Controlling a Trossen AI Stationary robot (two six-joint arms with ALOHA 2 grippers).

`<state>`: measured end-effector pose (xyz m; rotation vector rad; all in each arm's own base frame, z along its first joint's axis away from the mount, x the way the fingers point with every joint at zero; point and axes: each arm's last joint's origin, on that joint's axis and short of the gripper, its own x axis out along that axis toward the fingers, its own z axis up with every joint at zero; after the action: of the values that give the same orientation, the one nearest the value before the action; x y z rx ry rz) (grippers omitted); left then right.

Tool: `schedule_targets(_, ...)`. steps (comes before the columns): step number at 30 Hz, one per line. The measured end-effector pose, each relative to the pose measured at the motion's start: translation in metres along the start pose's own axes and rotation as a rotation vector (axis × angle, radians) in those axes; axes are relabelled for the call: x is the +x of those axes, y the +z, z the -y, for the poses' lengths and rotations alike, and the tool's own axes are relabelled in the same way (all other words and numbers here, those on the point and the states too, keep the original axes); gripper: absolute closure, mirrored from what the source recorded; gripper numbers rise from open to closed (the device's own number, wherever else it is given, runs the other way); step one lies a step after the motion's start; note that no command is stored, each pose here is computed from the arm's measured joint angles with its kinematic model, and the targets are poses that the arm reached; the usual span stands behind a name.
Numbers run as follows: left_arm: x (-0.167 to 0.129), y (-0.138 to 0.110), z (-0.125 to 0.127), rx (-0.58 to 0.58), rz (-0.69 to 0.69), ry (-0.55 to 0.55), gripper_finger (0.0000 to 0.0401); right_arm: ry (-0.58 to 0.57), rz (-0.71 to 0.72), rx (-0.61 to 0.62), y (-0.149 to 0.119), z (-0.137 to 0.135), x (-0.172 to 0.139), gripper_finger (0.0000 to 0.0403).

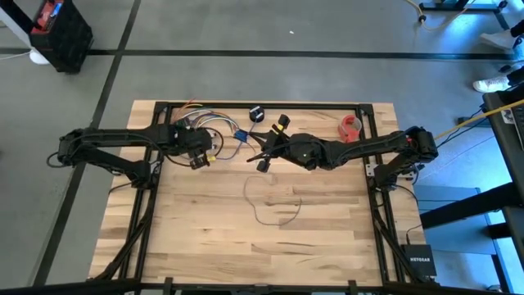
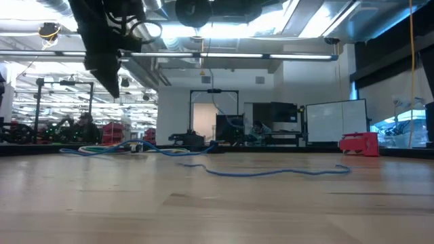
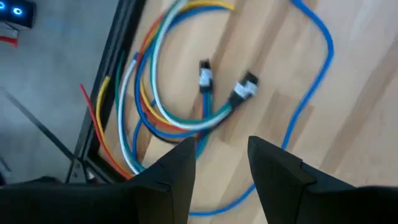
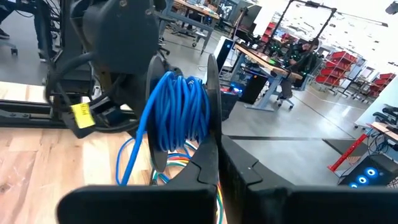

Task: Coil cords
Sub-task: Coil the blue wire onto the black spool

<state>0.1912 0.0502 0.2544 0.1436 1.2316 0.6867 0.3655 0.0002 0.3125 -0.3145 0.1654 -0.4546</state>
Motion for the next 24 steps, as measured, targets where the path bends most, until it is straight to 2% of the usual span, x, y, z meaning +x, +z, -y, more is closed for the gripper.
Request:
schedule_targets(2,-0.001,0.004,-0.001,-0.019,0.043,-0.006,0.026,0.0,-0.002,-0.001,0.0,0.0,0.0,0.04)
schedule_targets(4,-0.005,0.009,0.004,-0.007,0.129,-0.072,0.026,0.001,-0.003,-0.001,0.0,0.0,0.0,0.04)
schedule_targets(9,-0.004,0.023,0.028,0.04,0.498,-0.311,0.026,0.003,-0.009,-0.006,-0.001,0.0,0.0,0.04)
schedule_targets(13,0.009,0.026,0.048,0.021,0.717,-0.389,0.026,0.003,-0.01,-0.007,-0.001,0.0,0.0,0.04)
schedule_targets(18,0.025,0.027,0.058,-0.038,0.828,-0.391,0.026,0.011,-0.007,-0.009,-0.001,-0.001,0.0,0.04)
schedule_targets(24,0.036,0.035,0.069,-0.036,0.849,-0.432,0.026,0.01,-0.006,-0.009,-0.001,-0.001,0.0,0.04)
